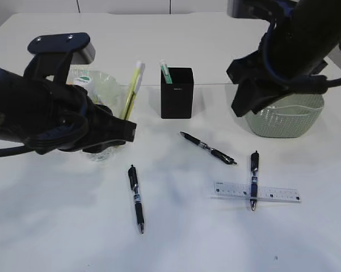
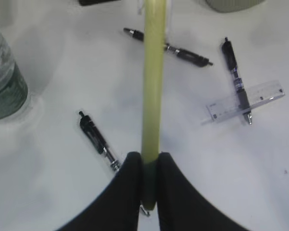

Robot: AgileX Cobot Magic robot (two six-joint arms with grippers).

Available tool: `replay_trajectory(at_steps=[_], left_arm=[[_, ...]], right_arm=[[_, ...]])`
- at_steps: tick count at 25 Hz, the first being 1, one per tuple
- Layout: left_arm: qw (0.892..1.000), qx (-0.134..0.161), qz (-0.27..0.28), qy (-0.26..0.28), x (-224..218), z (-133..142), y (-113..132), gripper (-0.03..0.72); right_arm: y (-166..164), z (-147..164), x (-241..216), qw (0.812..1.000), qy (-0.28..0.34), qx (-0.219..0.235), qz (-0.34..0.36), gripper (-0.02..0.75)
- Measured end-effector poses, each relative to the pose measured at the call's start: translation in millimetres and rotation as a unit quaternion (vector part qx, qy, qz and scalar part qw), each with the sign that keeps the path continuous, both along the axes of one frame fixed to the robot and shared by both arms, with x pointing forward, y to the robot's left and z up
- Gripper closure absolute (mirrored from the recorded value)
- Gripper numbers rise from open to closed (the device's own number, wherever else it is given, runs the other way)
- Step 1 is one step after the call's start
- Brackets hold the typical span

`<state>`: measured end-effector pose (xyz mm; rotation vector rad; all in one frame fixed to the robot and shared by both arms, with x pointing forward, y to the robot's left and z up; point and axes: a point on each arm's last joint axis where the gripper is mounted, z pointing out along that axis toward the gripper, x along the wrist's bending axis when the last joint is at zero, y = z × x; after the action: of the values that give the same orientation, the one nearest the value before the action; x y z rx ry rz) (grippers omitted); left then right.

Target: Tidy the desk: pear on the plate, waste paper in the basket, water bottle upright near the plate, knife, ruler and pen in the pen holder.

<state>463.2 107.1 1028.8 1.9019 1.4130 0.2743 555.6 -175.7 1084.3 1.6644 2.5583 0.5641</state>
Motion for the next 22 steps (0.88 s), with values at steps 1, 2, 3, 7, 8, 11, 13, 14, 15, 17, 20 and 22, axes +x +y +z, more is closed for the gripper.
replay_trajectory(at_steps=[1, 2, 3, 7, 8, 11, 13, 14, 15, 17, 20, 22], left_arm=[[1.0, -0.008, -0.002, -0.007, 1, 1, -1, 0.648], [1.0, -0.016, -0.004, -0.016, 2, 3, -2, 0.648], [0.999, -0.024, -0.006, -0.024, 2, 4, -3, 0.648], [0.997, -0.056, -0.013, -0.054, 5, 10, -8, 0.648], [0.996, -0.061, -0.015, -0.06, 6, 11, -9, 0.648], [0.995, -0.067, -0.016, -0.066, 6, 13, -9, 0.648], [0.995, -0.07, -0.017, -0.068, 6, 13, -10, 0.649], [0.995, -0.072, -0.017, -0.07, 6, 14, -10, 0.649], [0.994, -0.075, -0.018, -0.073, 7, 14, -10, 0.649], [0.993, -0.081, -0.02, -0.079, 7, 15, -11, 0.649], [0.991, -0.094, -0.023, -0.091, 8, 18, -13, 0.649], [0.99, -0.101, -0.025, -0.099, 8, 20, -14, 0.649]], right_arm=[[2, 2, 1, 1.0, -0.005, 0.014, -0.002, 0.494], [4, 4, 2, 1.0, -0.01, 0.028, -0.005, 0.494], [7, 6, 3, 0.999, -0.016, 0.045, -0.007, 0.494], [20, 16, 6, 0.991, -0.036, 0.125, -0.002, 0.494], [23, 18, 7, 0.988, -0.041, 0.147, 0.001, 0.494], [31, 25, 9, 0.978, -0.058, 0.201, 0.005, 0.494], [34, 29, 10, 0.971, -0.07, 0.228, 0.005, 0.494], [36, 31, 11, 0.968, -0.074, 0.242, 0.004, 0.494], [37, 33, 12, 0.964, -0.079, 0.253, 0.003, 0.494], [39, 36, 13, 0.958, -0.089, 0.272, -0.002, 0.494], [41, 41, 16, 0.949, -0.104, 0.297, -0.007, 0.494], [43, 43, 16, 0.944, -0.11, 0.312, -0.005, 0.489]])
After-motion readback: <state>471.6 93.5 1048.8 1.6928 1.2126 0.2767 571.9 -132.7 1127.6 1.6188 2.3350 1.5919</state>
